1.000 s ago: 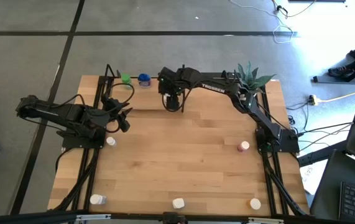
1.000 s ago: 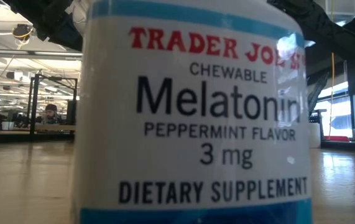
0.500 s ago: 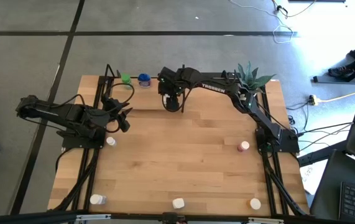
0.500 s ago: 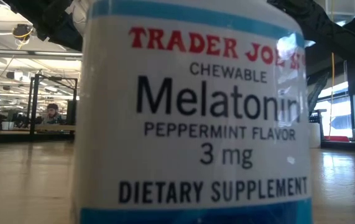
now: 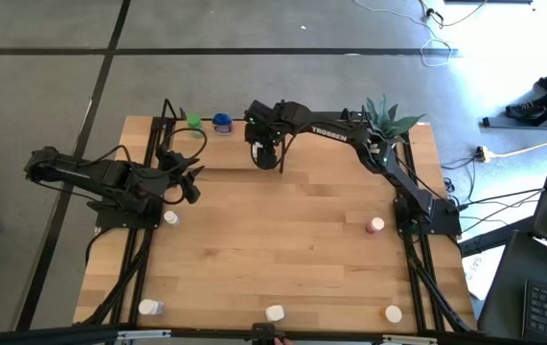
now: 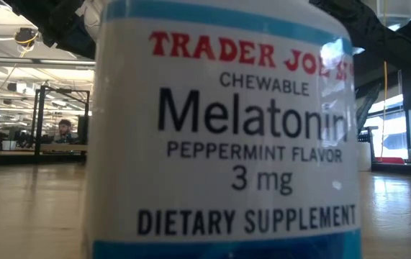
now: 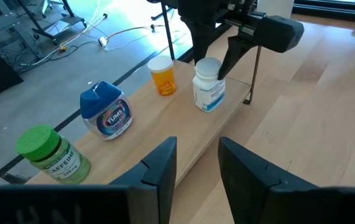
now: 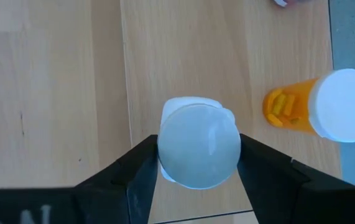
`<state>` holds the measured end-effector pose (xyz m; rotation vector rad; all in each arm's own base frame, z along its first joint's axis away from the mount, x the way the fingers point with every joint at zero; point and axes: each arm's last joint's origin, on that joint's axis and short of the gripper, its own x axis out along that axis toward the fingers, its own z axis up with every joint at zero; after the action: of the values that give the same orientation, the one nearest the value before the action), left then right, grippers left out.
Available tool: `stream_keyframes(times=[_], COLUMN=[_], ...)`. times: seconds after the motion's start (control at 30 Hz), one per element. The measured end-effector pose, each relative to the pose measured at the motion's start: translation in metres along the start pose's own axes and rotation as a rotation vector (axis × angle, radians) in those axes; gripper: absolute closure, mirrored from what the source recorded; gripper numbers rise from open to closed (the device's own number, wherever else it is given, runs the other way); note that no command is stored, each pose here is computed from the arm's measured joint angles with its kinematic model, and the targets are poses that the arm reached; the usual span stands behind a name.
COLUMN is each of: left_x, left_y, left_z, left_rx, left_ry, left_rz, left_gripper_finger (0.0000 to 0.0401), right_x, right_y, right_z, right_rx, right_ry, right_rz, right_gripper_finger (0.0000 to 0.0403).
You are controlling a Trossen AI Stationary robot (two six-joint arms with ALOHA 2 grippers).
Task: Pick and place medicine bottles onto shelf by color
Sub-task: Put the white pill bottle on the shelf
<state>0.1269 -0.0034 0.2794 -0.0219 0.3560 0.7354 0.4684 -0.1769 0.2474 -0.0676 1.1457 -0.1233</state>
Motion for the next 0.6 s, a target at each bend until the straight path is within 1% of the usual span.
stream_keyframes(times=[0.4, 0.6], left_x=[0.0000, 0.0000], left_y=[0.0000, 0.0000], left_z=[0.0000, 0.0000], left_rx=[0.000, 0.000], left_ry=[0.000, 0.000], left_rz=[0.000, 0.000], left_gripper_finger=[0.0289, 0.0289], right_x=[0.0000, -0.0001], right_y=[-0.0001, 0.0017], right_z=[-0.0002, -0.0007], right_rx=[0.000, -0.003], right_ry=[-0.002, -0.008], right_rz=[0.009, 0.061], right_gripper_finger=[0.0193, 0.0193])
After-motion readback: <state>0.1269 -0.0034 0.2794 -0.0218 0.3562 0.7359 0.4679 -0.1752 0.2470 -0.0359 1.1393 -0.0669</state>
